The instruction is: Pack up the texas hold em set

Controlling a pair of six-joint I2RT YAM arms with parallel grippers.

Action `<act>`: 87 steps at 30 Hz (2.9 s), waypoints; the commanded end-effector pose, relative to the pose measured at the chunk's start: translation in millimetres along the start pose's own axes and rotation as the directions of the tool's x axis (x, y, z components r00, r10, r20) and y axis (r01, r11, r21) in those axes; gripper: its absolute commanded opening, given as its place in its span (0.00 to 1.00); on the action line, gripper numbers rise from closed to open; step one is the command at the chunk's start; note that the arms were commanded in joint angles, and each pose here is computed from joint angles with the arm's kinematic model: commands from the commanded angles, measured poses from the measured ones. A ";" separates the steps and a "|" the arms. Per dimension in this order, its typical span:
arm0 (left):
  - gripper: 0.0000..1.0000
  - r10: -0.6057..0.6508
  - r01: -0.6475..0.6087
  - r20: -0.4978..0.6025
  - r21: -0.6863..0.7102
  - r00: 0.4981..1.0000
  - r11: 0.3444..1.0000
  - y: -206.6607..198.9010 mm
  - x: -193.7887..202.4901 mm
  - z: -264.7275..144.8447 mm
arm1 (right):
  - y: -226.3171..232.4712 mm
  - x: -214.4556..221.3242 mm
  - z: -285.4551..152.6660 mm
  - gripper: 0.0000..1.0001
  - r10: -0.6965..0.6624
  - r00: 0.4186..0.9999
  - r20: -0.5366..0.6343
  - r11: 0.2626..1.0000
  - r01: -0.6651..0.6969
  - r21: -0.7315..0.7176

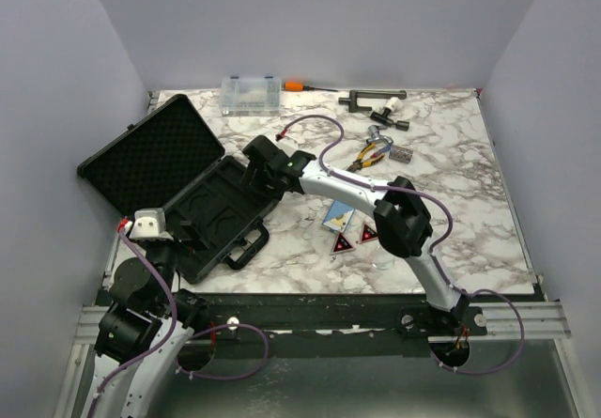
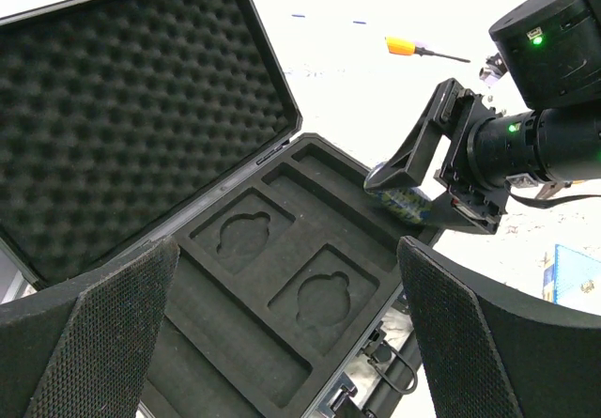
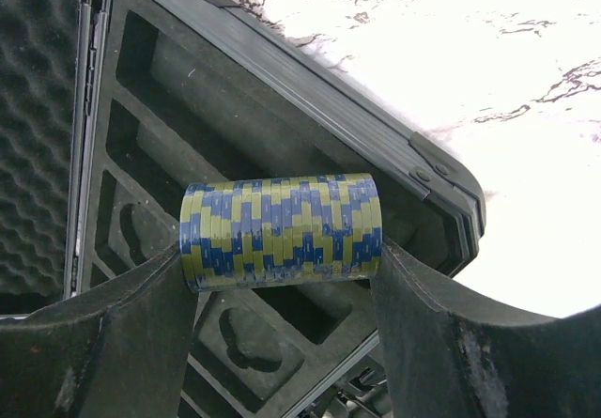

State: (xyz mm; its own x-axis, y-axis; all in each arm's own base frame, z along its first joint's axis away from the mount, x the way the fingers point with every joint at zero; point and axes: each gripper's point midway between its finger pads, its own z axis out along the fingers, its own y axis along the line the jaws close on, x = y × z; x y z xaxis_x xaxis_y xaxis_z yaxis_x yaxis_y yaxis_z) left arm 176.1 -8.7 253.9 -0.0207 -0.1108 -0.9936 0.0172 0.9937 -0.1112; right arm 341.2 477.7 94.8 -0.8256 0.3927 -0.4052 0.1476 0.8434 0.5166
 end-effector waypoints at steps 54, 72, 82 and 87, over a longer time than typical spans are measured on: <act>0.99 -0.078 0.090 0.206 -0.051 0.975 0.995 23.2 -31.7 -34.2 | -37.1 -11.6 -29.5 1.00 -0.418 0.908 -0.001 0.907 0.418 0.047; 0.99 -0.068 0.083 0.192 -0.072 0.979 0.994 24.8 -30.5 -31.4 | 51.0 -28.5 -2.1 0.58 -0.518 0.845 0.131 0.829 0.534 -0.166; 0.99 -0.021 0.030 0.071 -0.140 0.997 0.990 28.4 -14.0 -14.4 | 55.1 -17.0 23.0 0.44 -0.529 0.841 0.112 0.818 0.541 -0.196; 0.99 -0.004 0.007 0.018 -0.181 1.000 0.984 34.7 -3.5 -13.8 | 37.7 -11.0 31.3 0.44 -0.543 0.836 0.084 0.821 0.549 -0.158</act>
State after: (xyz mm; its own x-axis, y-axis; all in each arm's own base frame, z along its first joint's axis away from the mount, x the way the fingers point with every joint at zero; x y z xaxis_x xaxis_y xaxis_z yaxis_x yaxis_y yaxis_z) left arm 173.1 17.2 250.0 -0.0259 -0.1060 -0.9940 -0.1269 0.9867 -0.1019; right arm 375.7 517.6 111.4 -0.7170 -0.0649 -0.6940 -0.4049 0.8493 0.3388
